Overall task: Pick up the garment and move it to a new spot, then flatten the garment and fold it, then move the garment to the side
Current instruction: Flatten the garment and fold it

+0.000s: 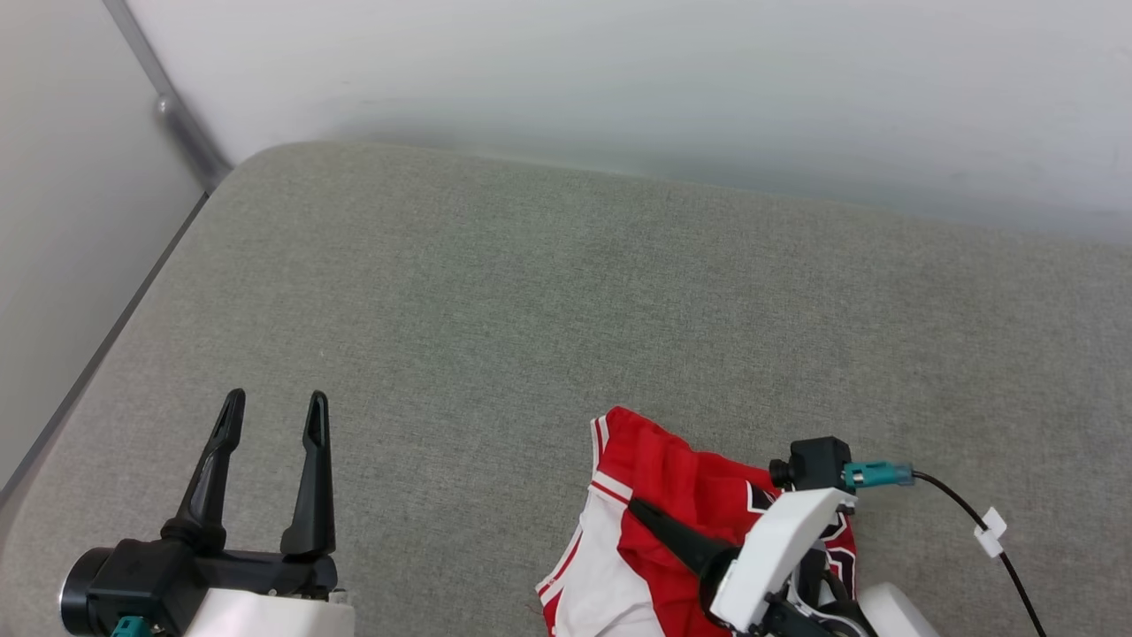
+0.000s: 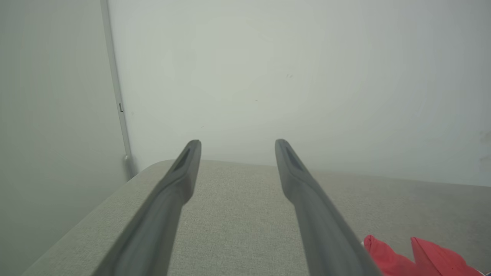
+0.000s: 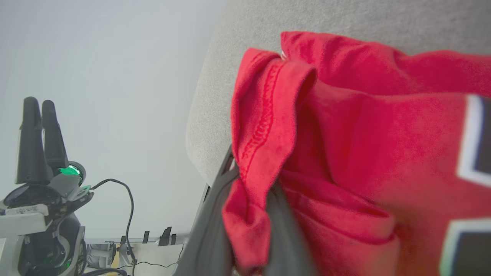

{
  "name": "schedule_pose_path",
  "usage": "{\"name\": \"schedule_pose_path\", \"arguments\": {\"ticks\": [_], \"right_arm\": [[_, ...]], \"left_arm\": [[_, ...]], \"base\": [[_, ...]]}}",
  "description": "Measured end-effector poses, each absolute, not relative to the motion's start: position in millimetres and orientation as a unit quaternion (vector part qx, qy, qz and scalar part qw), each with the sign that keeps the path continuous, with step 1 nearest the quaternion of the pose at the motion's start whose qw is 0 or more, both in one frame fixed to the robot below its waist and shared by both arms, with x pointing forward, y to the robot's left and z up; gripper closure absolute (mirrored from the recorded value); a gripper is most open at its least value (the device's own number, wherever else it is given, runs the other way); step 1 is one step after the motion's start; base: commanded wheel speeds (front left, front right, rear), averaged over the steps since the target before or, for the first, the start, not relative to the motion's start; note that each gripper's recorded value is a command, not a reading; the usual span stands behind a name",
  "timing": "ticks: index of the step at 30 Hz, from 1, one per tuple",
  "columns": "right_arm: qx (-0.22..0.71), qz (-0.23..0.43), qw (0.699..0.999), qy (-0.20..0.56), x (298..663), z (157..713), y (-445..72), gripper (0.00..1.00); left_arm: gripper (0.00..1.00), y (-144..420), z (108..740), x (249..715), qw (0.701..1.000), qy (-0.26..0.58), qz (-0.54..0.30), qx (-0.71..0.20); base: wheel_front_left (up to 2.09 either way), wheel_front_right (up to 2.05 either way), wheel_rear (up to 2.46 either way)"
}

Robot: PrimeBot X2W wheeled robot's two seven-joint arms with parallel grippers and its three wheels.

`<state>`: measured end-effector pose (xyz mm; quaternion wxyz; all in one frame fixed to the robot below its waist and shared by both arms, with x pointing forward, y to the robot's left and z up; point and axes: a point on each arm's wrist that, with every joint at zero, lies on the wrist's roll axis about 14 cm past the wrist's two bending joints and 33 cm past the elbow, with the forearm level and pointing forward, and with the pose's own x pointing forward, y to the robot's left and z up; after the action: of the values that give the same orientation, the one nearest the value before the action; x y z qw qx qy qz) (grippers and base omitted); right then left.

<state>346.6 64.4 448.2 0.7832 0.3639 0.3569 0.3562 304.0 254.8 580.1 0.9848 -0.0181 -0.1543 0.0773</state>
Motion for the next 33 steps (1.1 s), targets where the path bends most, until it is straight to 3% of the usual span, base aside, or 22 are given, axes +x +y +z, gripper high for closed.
{"name": "schedule_pose_path", "arguments": {"ticks": [1, 2, 3, 13, 18, 24, 28, 33], "right_arm": [[0.364, 0.356, 0.783, 0.358, 347.0, 447.0, 66.4, 0.97], [0.361, 0.359, 0.783, 0.356, 347.7, 447.4, 68.7, 0.44], [0.361, 0.362, 0.784, 0.351, 348.6, 449.5, 71.4, 0.00], [0.353, 0.385, 0.791, 0.319, 354.0, 475.8, 75.7, 0.00], [0.289, 0.351, 0.852, 0.260, 389.2, 495.7, 38.0, 0.00], [0.088, 0.268, 0.949, 0.145, 433.2, 534.5, -43.7, 0.00], [0.005, 0.203, 0.976, 0.080, 446.1, 556.7, -98.7, 0.00], [-0.079, 0.144, 0.986, -0.002, 444.6, 581.9, -153.4, 0.00]], "left_arm": [[0.00, 254.9, 579.7, 304.2, 0.985, -0.154, 0.077, -0.018], [0.00, 254.9, 579.2, 304.5, 0.985, -0.153, 0.077, -0.018], [0.00, 254.8, 578.8, 304.8, 0.985, -0.152, 0.077, -0.018], [0.00, 248.9, 579.4, 311.1, 0.985, -0.155, 0.065, -0.023], [0.00, 239.2, 583.2, 318.6, 0.985, -0.162, 0.047, -0.026], [0.00, 222.6, 587.0, 331.8, 0.985, -0.168, 0.019, -0.033], [0.00, 212.8, 587.5, 340.5, 0.985, -0.169, 0.003, -0.038], [0.00, 202.1, 586.1, 347.8, 0.985, -0.166, -0.013, -0.042]], "base": [[0.00, 0.00, 0.00], [0.00, 0.00, 0.00], [0.00, 0.00, 0.00], [0.00, 0.00, 0.00], [0.00, 0.00, 0.00], [0.00, 0.00, 0.00], [0.00, 0.00, 0.00], [0.00, 0.00, 0.00]]}}
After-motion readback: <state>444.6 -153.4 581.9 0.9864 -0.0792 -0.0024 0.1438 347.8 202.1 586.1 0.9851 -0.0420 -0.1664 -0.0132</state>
